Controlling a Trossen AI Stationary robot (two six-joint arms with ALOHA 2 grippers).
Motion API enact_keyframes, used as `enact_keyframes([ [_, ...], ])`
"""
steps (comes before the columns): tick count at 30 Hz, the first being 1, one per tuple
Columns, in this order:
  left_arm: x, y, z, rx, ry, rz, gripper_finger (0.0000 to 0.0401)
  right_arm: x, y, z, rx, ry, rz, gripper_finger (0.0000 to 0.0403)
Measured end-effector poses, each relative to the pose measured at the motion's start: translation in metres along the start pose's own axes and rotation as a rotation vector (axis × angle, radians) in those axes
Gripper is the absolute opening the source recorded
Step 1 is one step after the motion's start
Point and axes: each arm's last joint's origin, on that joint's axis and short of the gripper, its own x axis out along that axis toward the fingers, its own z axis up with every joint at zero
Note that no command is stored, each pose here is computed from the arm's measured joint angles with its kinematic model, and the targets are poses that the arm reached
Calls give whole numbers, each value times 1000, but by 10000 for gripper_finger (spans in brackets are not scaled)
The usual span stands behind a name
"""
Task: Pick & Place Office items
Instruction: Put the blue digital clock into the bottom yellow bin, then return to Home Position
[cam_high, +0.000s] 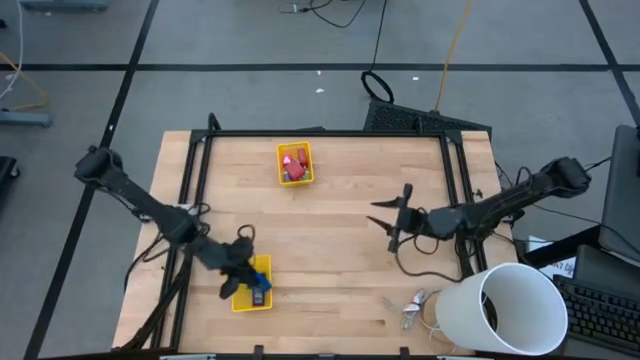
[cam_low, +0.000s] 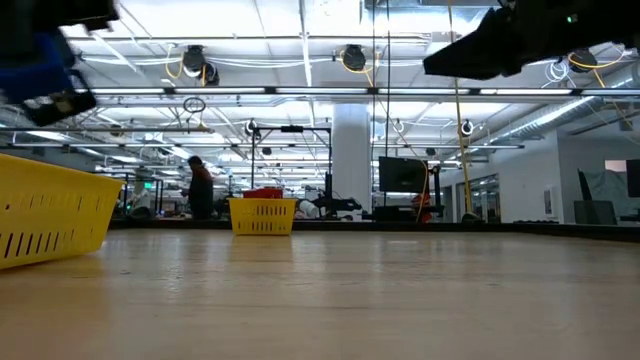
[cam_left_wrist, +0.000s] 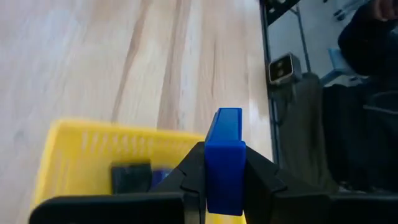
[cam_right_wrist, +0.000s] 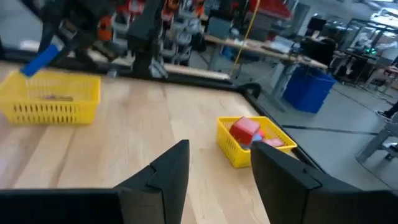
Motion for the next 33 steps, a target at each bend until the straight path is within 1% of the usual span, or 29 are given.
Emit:
enact_keyframes([
  [2, -4, -6, -10, -33, 19, 12, 62, -4, -5, -8, 38, -18, -16, 159],
  [5, -8, -11, -23, -32, 42, 43, 65, -9, -12, -15, 69, -48, -39, 159],
  [11, -9, -8, -33, -109, 64, 135, 61, -13, -19, -18, 119, -61, -55, 159],
  [13, -10, -6, -33, -129, 51, 162, 72, -14, -19, -17, 120, -61, -54, 160],
  [16, -10, -3, -32, -112, 37, 187, 100, -14, -19, -17, 125, -62, -54, 159],
  [19, -9, -4, -31, -74, 49, 177, 127, -14, -18, -18, 166, -50, -45, 158],
  [22, -9, -5, -33, -88, 122, 126, 148, -15, -15, -23, 249, -6, -26, 160],
  [23, -9, -6, -34, -97, 159, 99, 154, -16, -14, -25, 261, 8, -18, 161],
  [25, -10, -7, -34, -104, 186, 70, 165, -20, -12, -27, 251, 41, 0, 164],
  [27, -12, -4, -30, -113, 168, 73, 175, -25, -11, -28, 230, 61, 17, 166],
  [29, -18, 0, -21, -96, 126, 72, 184, -30, -13, -26, 205, 53, 27, 166],
  [30, -22, 3, -15, -68, 96, 73, 187, -32, -15, -24, 194, 43, 29, 166],
  [31, -27, 6, -9, -22, 49, 77, 191, -34, -17, -22, 183, 32, 29, 165],
  [33, -41, 10, 2, 112, -51, 72, 197, -39, -21, -18, 193, 3, 28, 163],
])
